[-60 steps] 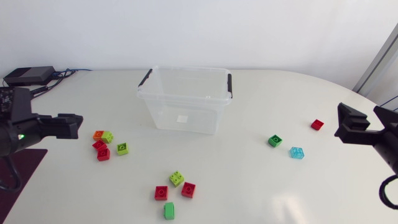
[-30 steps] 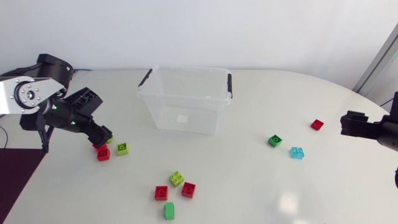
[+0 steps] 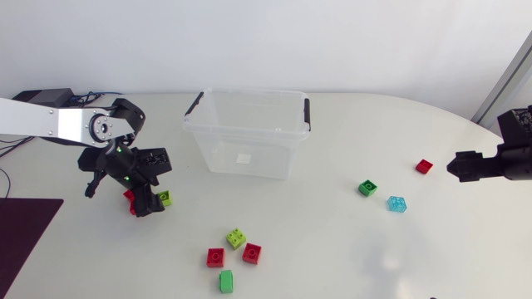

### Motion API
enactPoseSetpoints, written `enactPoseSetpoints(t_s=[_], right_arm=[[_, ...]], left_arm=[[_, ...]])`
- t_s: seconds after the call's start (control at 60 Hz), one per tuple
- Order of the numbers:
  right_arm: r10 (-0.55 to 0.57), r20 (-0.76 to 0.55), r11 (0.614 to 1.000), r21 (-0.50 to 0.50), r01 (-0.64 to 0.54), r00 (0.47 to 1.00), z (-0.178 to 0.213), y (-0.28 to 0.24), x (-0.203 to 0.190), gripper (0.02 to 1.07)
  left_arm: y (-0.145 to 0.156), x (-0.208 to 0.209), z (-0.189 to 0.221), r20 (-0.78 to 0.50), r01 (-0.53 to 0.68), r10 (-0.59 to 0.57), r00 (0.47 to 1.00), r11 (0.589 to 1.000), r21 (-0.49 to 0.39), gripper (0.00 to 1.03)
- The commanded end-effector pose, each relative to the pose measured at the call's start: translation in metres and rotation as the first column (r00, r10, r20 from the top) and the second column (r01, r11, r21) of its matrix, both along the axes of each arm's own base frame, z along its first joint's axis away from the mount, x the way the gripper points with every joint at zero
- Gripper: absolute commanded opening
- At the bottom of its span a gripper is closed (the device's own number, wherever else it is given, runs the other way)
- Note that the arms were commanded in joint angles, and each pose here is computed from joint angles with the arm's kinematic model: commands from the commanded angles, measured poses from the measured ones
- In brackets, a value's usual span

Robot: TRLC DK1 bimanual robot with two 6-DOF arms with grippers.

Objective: Pick up the duplo bricks and place them in the container

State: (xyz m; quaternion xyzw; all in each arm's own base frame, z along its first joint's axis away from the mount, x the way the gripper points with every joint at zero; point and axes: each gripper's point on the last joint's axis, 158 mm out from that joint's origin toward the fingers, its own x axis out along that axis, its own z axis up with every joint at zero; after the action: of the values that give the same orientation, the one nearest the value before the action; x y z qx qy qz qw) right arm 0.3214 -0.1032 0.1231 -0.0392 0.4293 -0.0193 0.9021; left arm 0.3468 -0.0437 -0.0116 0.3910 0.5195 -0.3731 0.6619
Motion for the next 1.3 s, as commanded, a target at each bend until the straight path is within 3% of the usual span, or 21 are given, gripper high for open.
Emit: enactPoseSetpoints(t_s=[0.0, 0.167, 0.267, 0.5, 0.55, 1.0, 1.15, 1.2, 1.25, 1.283], right_arm=[[0.016, -0.001, 1.0, 0.019, -0.016, 1.0, 0.004, -0.008, 0.009, 1.02], [0.021, -0.02, 0.999, 0.038, -0.02, 1.0, 0.007, -0.016, 0.028, 1.02], [0.016, -0.028, 0.999, 0.045, -0.015, 0.999, 0.006, -0.02, 0.035, 1.02], [-0.037, -0.053, 0.995, 0.094, 0.042, 0.998, -0.006, -0.029, 0.049, 1.02], [-0.062, -0.051, 0.992, 0.103, 0.067, 0.997, -0.007, -0.034, 0.051, 1.02], [-0.081, -0.053, 0.99, 0.109, 0.086, 0.995, -0.011, -0.039, 0.049, 1.02], [-0.078, -0.049, 0.991, 0.106, 0.083, 0.996, -0.014, -0.037, 0.046, 1.02], [-0.084, -0.047, 0.991, 0.104, 0.088, 0.995, -0.016, -0.04, 0.046, 1.02], [-0.088, -0.047, 0.99, 0.105, 0.093, 0.995, -0.02, -0.042, 0.048, 1.02], [-0.088, -0.054, 0.99, 0.107, 0.093, 0.995, -0.023, -0.042, 0.049, 1.02]], left_arm=[[0.001, 0.013, -0.001, -0.013, 0.056, -0.055, 0.998, 0.998, 0.011, 0.91], [0.009, 0.021, -0.014, -0.086, 0.081, -0.076, 0.993, 0.996, 0.049, 0.81], [0.013, 0.018, -0.018, -0.112, 0.089, -0.081, 0.99, 0.994, 0.069, 0.81], [0.014, 0.008, -0.027, -0.237, 0.072, -0.054, 0.97, 0.995, 0.069, 0.55], [0.013, 0.006, -0.032, -0.271, 0.05, -0.029, 0.962, 0.996, 0.07, 0.43], [-0.015, 0.003, -0.018, -0.255, -0.001, -0.019, 0.967, 0.997, -0.079, 0.39], [-0.026, 0.012, 0.033, -0.145, 0.004, -0.024, 0.989, 0.99, -0.142, 0.39], [-0.034, 0.016, 0.063, -0.093, 0.012, -0.029, 0.995, 0.984, -0.178, 0.39], [-0.055, 0.024, 0.126, 0.021, 0.023, -0.019, 1.0, 0.969, -0.247, 0.39], [-0.059, 0.026, 0.136, 0.044, 0.025, -0.015, 0.999, 0.967, -0.255, 0.39]])
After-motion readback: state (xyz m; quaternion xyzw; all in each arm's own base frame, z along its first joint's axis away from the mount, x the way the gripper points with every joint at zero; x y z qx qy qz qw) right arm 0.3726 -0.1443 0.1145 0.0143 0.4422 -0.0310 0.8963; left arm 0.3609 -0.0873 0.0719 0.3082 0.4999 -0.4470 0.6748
